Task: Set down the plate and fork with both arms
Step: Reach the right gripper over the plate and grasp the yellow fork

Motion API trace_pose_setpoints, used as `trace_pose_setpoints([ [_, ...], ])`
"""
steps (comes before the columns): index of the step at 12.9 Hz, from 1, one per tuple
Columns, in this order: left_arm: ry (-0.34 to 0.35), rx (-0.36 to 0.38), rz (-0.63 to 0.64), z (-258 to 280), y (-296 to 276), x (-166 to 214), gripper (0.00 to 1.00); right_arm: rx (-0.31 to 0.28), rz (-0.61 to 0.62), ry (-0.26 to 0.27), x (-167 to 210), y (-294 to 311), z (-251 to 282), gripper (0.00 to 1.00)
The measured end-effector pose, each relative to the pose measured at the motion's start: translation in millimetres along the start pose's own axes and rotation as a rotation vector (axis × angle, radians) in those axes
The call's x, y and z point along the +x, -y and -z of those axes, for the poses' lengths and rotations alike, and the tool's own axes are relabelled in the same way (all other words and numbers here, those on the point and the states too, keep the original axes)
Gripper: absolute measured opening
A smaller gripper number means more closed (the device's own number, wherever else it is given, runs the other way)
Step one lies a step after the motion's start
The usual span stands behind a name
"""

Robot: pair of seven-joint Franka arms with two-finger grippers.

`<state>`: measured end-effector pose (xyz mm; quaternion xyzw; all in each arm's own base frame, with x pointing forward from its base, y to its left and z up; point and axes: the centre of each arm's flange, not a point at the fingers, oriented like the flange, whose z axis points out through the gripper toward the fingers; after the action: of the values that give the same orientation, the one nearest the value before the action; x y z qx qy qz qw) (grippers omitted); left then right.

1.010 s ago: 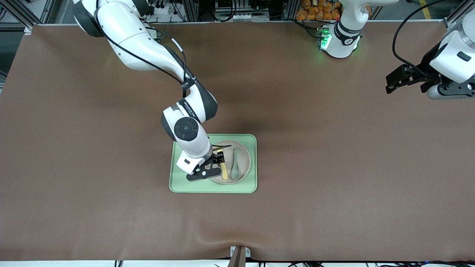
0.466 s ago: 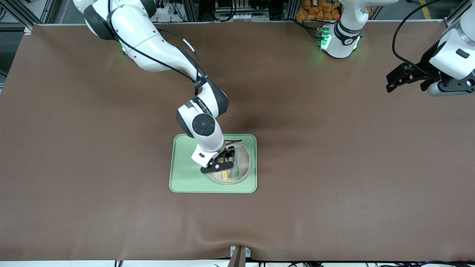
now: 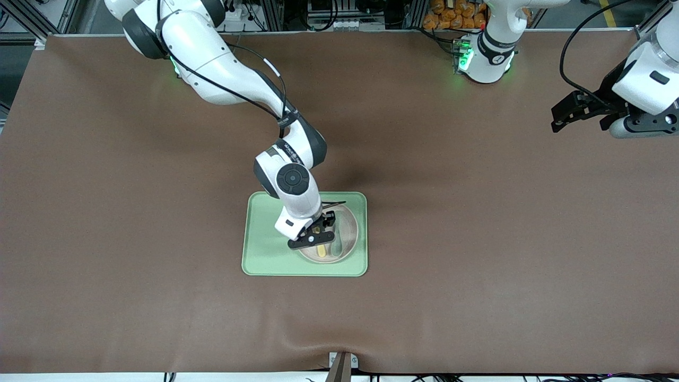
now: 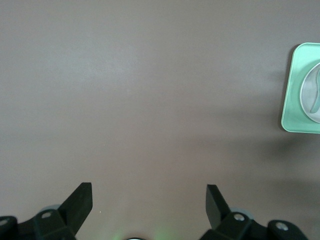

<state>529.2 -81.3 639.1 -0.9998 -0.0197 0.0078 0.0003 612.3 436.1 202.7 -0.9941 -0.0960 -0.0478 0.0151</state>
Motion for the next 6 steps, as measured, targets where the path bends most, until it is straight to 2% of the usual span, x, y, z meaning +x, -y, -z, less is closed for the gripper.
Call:
trace_pose_setpoints([
  [4,-0.005,-0.001,0.0,0.5,-0.1,0.6,1.0,-0.003,0.008,0.002,-2.5,2.9,-5.4,0.49],
  [5,-0.006,-0.001,0.0,0.5,-0.2,0.6,1.0,-0.003,0.008,0.002,-2.7,3.2,-5.5,0.43],
  [6,-0.006,-0.001,0.0,0.6,-0.4,0.6,1.0,-0.003,0.009,0.001,-2.8,3.4,-5.5,0.43],
])
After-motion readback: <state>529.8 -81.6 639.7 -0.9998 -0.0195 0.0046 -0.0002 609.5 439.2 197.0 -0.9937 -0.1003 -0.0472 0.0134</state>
